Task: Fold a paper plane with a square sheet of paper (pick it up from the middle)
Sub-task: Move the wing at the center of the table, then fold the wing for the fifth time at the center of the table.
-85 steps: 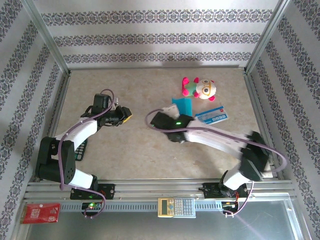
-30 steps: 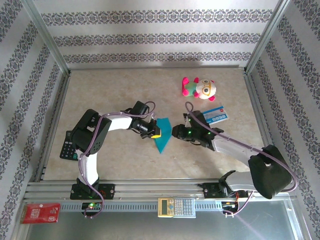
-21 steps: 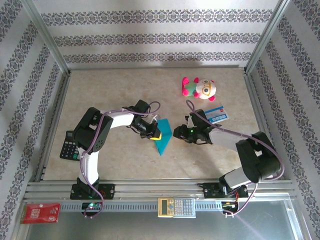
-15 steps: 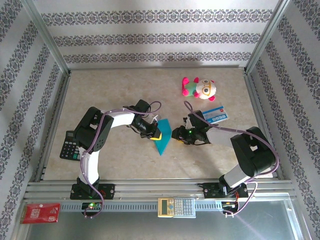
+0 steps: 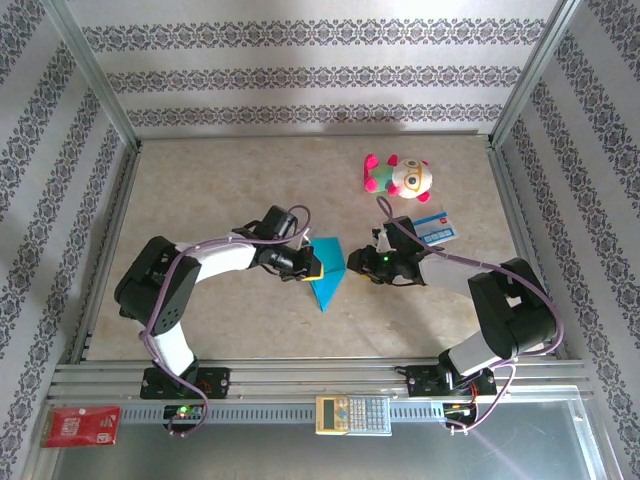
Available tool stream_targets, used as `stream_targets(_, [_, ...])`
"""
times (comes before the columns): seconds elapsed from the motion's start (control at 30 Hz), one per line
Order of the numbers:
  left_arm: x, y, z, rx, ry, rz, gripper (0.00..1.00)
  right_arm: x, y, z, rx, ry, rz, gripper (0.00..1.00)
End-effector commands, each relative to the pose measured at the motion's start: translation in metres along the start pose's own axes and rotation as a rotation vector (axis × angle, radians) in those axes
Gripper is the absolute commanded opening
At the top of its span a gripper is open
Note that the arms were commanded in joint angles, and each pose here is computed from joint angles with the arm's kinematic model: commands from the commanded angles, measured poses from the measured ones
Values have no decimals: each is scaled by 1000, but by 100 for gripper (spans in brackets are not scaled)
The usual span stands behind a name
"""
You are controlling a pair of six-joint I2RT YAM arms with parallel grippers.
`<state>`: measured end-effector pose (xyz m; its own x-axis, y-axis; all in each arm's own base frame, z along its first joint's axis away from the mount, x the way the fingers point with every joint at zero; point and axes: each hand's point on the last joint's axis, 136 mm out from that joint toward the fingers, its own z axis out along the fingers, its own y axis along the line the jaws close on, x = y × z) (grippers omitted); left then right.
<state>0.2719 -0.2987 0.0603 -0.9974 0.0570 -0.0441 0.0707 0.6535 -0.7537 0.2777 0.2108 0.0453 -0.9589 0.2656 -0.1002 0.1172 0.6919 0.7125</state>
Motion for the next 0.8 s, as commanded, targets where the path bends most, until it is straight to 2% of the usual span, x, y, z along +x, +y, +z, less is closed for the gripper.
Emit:
stream_targets(0.0, [2,17,9,-56,19,-33,4,-9,10,3,-28,-2,-34,41])
stream_targets(0.17, [9,38,19,-88,95,-30,1,-10,12,10,-31,31,-35,44])
stream_targets(0.4, [18,52,18,-66,173,19,0,-8,17,19,-47,99,-59,50])
stream_targets(0.77, [19,53,18,-45,197,46,0,1,10,29,-30,147,-54,49])
